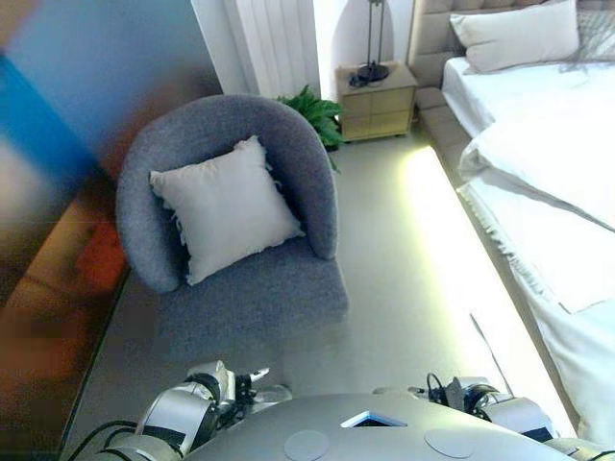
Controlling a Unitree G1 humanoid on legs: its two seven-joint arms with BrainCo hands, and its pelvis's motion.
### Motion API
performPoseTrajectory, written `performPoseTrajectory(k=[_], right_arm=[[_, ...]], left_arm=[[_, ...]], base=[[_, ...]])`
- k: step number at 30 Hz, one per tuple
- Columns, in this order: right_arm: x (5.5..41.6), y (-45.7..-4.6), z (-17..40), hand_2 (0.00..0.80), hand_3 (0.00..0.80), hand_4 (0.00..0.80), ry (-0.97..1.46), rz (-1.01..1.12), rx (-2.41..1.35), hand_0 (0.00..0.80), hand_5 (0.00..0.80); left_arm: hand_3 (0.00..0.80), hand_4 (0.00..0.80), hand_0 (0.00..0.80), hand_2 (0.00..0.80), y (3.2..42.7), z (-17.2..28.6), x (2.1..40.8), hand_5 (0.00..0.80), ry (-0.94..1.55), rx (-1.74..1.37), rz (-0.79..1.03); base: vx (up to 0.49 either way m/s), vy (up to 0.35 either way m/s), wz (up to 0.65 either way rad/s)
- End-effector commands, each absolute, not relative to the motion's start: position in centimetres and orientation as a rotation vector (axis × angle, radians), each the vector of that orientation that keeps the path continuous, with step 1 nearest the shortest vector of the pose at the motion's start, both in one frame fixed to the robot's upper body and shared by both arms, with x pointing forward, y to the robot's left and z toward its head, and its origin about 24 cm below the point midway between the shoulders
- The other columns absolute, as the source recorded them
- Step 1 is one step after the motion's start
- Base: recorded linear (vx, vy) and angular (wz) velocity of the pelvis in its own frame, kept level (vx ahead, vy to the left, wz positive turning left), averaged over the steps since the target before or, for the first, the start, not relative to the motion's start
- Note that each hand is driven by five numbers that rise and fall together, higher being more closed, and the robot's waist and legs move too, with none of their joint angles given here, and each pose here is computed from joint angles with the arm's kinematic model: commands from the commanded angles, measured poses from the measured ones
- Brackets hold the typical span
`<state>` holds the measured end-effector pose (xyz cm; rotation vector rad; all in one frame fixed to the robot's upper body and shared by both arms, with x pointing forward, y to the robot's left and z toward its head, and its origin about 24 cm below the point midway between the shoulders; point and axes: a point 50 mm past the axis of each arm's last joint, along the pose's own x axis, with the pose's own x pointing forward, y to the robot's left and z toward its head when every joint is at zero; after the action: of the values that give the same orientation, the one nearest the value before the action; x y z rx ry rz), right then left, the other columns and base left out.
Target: Pick up the cushion and take it to the sofa
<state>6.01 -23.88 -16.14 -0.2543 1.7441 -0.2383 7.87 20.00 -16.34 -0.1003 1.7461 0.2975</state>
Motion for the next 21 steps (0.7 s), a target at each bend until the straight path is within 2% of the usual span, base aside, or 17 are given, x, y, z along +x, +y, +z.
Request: performPoseTrajectory(k=[1,5,9,16,21], right_arm=[[5.8,-23.7,-16.2,0.000,0.000,0.000,1.764,-0.266,-0.223,0.000,0.000],[6.7,-23.3,-16.4,0.000,0.000,0.000,1.675,-0.265,-0.145,0.000,0.000],[6.8,-23.7,-16.4,0.000,0.000,0.000,1.626,-0.265,-0.135,0.000,0.000],[6.5,-24.5,-16.3,0.000,0.000,0.000,1.590,-0.299,-0.186,0.000,0.000],[7.8,-23.7,-16.4,0.000,0.000,0.000,1.522,-0.328,-0.155,0.000,0.000]], left_arm=[[0.000,0.000,0.000,0.000,19.0,-16.2,9.8,0.000,1.684,-0.093,0.311],[0.000,0.000,0.000,0.000,19.9,-16.9,7.8,0.000,1.644,-0.044,0.301],[0.000,0.000,0.000,0.000,20.2,-17.4,5.8,0.000,1.610,-0.018,0.249],[0.000,0.000,0.000,0.000,19.8,-17.6,5.4,0.000,1.571,0.008,0.198],[0.000,0.000,0.000,0.000,21.5,-17.2,6.0,0.000,1.576,0.037,0.225]], base=[[-0.550,-0.147,-0.42],[-0.428,-0.082,-0.17],[-0.350,0.132,0.39],[-0.326,0.350,0.31],[-0.368,0.348,0.74]])
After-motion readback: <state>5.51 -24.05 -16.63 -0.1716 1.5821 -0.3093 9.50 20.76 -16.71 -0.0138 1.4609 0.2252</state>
